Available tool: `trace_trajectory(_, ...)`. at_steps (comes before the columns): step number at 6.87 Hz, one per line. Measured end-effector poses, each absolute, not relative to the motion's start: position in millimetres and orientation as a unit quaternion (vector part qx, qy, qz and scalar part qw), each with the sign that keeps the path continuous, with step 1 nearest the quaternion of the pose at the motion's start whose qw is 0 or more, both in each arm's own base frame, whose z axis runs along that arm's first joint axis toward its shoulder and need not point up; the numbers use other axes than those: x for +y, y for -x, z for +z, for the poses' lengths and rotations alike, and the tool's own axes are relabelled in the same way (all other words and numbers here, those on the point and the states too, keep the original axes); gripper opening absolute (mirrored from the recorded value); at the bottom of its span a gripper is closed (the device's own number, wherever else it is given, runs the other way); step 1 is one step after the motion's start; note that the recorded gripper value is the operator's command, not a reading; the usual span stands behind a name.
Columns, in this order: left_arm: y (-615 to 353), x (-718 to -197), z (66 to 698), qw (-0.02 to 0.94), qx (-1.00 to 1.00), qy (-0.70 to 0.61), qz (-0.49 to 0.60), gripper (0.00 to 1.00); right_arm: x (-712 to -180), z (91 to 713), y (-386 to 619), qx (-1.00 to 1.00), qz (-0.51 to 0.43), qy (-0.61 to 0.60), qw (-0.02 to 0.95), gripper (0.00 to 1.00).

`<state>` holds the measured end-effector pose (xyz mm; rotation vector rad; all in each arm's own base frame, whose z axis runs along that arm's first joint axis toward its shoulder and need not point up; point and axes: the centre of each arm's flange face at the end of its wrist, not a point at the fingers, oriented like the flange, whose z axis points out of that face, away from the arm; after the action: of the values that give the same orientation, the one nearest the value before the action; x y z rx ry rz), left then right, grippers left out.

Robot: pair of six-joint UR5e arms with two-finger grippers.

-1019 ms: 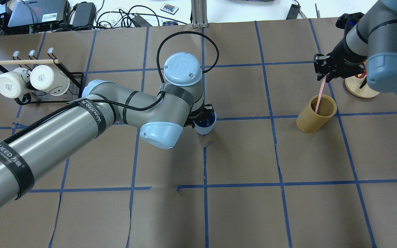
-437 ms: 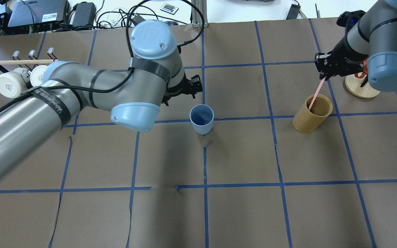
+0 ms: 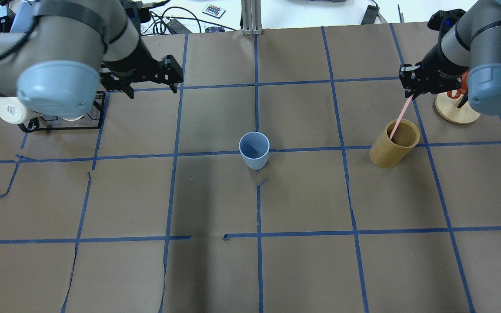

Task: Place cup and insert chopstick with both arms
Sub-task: 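Pull the pink chopstick up out of the bamboo cup with the right gripper, then carry the chopstick over the blue cup with the right gripper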

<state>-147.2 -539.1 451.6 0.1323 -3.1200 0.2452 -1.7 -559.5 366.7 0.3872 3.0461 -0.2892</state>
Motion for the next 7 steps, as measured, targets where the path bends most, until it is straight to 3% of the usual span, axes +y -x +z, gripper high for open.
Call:
trace_trajectory(2, 125.5, -523.6, 501.4, 0.008, -0.997, -0.032, 0.073, 1.00, -562.9, 403.8, 3.1, 0.988, -0.088, -0.126, 0.027, 0.00)
trace_trajectory(5, 124.6, -512.7, 520.4, 0.006, -0.997, -0.029, 0.072, 1.00, -576.1, 519.0, -12.6, 0.987, -0.111, -0.115, 0.023, 0.00)
trace_trajectory(7, 125.1, -510.0, 524.9, 0.007, -0.997, -0.029, 0.068, 1.00, -575.8, 548.0, -104.9, 0.981, -0.163, -0.107, 0.011, 0.00)
